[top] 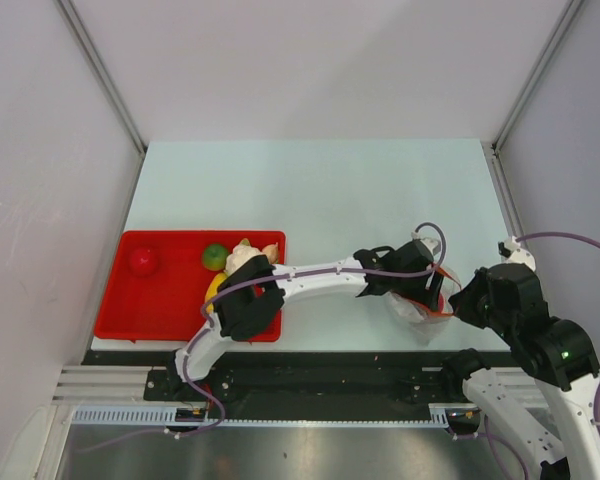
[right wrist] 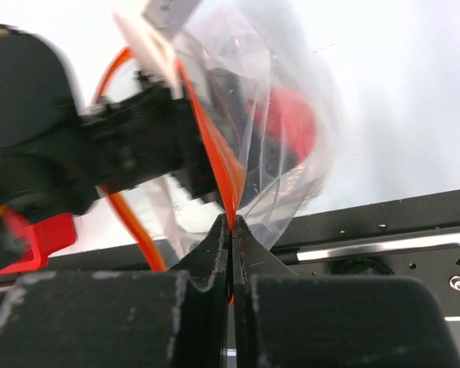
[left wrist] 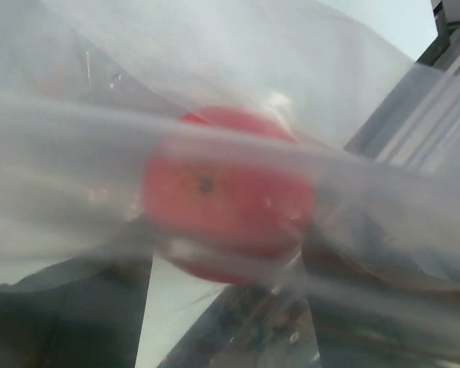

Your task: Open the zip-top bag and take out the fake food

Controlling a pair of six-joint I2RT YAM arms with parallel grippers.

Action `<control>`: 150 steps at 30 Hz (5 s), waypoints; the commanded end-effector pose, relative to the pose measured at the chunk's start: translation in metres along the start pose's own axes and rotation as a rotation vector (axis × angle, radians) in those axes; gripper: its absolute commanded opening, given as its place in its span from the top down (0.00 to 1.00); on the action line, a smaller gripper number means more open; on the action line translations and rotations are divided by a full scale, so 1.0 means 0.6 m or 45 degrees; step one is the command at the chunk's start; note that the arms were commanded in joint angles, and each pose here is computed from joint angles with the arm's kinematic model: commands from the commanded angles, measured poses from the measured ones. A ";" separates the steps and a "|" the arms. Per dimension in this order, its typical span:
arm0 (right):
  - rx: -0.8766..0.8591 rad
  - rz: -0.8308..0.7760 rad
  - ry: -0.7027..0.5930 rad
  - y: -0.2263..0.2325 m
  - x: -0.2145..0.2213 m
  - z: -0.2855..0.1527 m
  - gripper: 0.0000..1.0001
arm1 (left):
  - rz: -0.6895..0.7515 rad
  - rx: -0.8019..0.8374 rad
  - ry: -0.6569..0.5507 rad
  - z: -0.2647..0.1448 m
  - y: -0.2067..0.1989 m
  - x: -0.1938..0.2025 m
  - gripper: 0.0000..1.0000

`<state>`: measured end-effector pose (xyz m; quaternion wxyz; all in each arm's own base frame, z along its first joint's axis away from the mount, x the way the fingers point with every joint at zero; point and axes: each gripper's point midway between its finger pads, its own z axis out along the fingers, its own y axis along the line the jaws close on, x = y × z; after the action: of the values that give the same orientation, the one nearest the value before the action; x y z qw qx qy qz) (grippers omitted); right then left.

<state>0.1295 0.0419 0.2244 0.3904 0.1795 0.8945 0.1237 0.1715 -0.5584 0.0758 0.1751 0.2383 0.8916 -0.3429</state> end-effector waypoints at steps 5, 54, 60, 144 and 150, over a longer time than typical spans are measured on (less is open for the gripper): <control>-0.021 -0.086 -0.014 0.011 -0.011 0.016 1.00 | 0.171 0.000 -0.089 -0.140 -0.045 -0.081 1.00; -0.064 -0.178 -0.114 0.070 -0.088 0.070 1.00 | 0.343 0.167 -0.507 -0.354 -0.124 -0.219 1.00; -0.013 -0.177 -0.098 0.056 -0.083 0.073 1.00 | 0.437 0.339 -0.633 -0.392 -0.151 -0.222 1.00; 0.411 -0.212 -0.435 -0.009 -0.253 0.058 1.00 | -0.681 -0.863 -0.320 -0.484 0.462 0.200 0.55; 0.315 -0.183 -0.400 0.026 -0.252 0.128 0.99 | -0.589 -0.716 -0.289 -0.479 0.429 0.189 0.13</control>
<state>0.2556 -0.0098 0.2800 0.4905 0.1789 0.8509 -0.0572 0.1708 -0.1410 0.0717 0.2356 -0.0998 0.9623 -0.0926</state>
